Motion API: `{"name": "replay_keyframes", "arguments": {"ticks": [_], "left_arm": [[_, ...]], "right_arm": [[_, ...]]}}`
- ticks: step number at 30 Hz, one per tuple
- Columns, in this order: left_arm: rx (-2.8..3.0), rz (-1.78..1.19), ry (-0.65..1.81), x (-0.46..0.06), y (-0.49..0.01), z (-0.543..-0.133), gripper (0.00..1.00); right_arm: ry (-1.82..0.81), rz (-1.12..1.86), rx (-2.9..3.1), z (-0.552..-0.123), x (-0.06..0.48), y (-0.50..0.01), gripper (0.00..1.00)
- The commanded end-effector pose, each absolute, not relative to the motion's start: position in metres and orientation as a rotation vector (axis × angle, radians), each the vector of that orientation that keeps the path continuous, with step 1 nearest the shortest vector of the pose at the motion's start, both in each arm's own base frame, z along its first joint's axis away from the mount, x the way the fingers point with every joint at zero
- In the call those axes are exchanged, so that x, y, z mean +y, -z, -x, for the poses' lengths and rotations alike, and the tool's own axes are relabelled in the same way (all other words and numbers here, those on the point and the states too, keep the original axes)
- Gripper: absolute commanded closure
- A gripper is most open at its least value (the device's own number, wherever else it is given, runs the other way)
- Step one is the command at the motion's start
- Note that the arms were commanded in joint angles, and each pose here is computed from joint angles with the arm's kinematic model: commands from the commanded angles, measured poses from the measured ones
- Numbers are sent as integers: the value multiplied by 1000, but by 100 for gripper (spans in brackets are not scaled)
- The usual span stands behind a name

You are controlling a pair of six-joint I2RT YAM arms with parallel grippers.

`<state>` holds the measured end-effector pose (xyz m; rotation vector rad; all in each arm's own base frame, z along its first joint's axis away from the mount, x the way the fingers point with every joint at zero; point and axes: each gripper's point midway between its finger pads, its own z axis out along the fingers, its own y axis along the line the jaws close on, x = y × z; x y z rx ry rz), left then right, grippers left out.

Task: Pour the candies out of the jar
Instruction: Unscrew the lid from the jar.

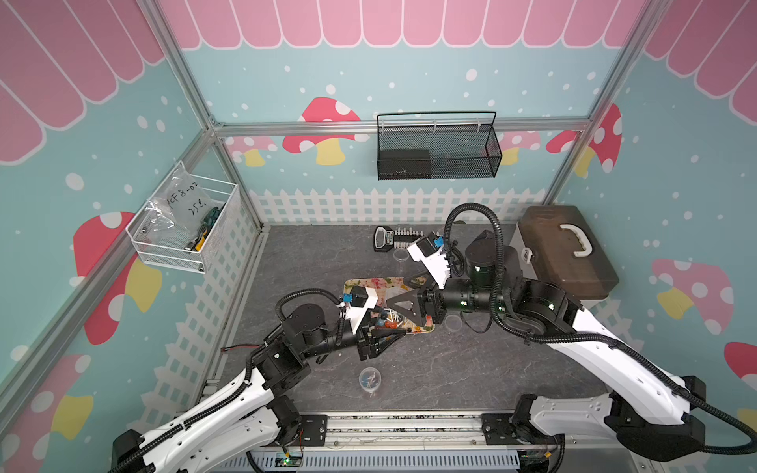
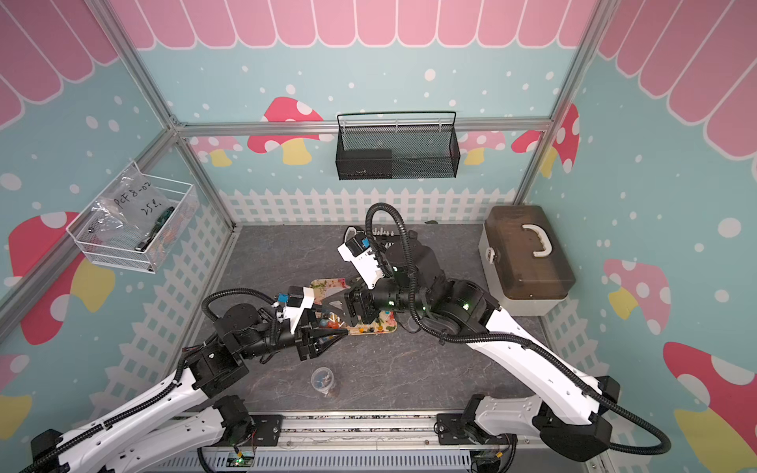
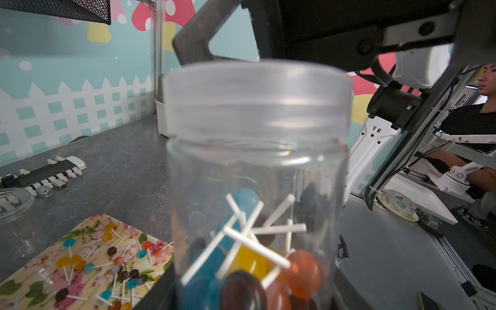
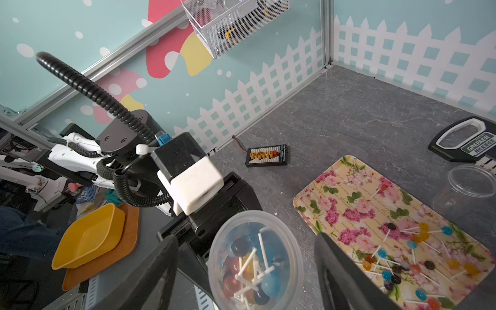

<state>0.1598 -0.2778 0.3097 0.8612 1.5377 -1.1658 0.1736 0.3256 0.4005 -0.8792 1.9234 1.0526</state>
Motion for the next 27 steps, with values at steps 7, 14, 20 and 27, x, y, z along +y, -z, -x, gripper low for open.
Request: {"name": "replay_keyframes", "arguments": {"ticks": [7,14,20,27], "left_arm": [[1510,-847,1151,-274,-317,-160,41],[1516,-848,1148,-272,-316,-159,41],[1507,-862,1173,-275,-317,-156,41],[1491,-893,1215,-277,-321,-149,41]], "right_arm": [[-1045,922,1980,-175,339,-384,26],[-1022,937,1923,-177,337,-394,50],[-997,1031,1774,-173,338,-423,58],[-987,1318,1367,-140,339,-455,59]]}}
